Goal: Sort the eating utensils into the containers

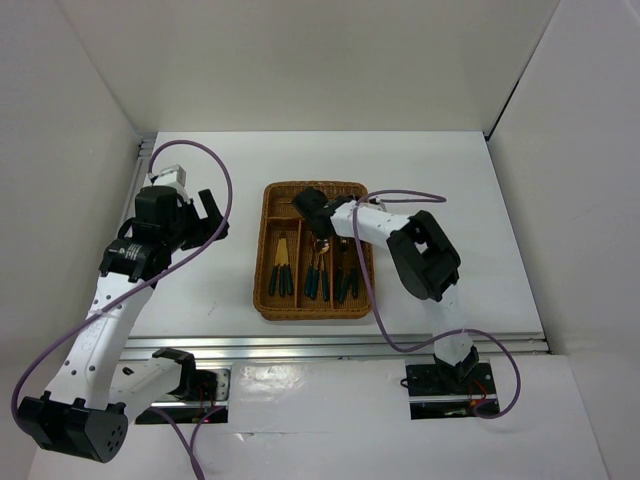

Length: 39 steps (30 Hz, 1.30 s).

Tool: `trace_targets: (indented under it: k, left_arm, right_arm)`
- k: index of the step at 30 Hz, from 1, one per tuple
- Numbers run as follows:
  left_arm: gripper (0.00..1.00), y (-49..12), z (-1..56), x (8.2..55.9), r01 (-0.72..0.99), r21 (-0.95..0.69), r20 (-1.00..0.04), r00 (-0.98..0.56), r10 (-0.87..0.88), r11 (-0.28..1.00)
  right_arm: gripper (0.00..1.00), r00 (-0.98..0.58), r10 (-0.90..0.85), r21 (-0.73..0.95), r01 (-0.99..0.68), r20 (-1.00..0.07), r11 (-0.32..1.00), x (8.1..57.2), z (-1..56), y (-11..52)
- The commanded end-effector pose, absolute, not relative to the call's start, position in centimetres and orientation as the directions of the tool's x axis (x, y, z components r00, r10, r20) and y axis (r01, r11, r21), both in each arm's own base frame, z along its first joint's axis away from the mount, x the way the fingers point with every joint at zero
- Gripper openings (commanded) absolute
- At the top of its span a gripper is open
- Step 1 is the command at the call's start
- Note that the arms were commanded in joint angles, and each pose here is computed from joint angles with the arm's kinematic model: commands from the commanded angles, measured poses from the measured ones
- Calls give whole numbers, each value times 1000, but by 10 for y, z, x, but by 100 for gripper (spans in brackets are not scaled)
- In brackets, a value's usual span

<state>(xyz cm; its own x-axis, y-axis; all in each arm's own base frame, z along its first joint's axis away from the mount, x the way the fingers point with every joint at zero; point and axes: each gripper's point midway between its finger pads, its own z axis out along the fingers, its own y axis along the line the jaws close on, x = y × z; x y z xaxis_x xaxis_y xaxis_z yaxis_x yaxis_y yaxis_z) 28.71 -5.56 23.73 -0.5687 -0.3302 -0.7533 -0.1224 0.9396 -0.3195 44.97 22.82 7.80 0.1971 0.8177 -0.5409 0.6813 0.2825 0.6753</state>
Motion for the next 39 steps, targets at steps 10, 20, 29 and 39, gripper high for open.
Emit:
trace_targets:
  k: [10,20,29,39]
  left_arm:
    - [100,-57,245,293,-108,-323,-769,-549,-327,940]
    - [100,-59,239,301,-111,-321,-765,-555,-326,941]
    - [100,-60,246,306,-114,-340,-769,-538,-346,934]
    - [100,-51,251,295,-153,-327,-778,-516,-358,933]
  right_arm:
    - [48,524,829,861,497,-198,-108,464,99,216]
    - [63,519,788,840,543,-332,-4,450,144,196]
    - [77,38,868,801,406,-496,440,537,235,265]
    - [100,-360,594,672,-145,-719,726,589,315,259]
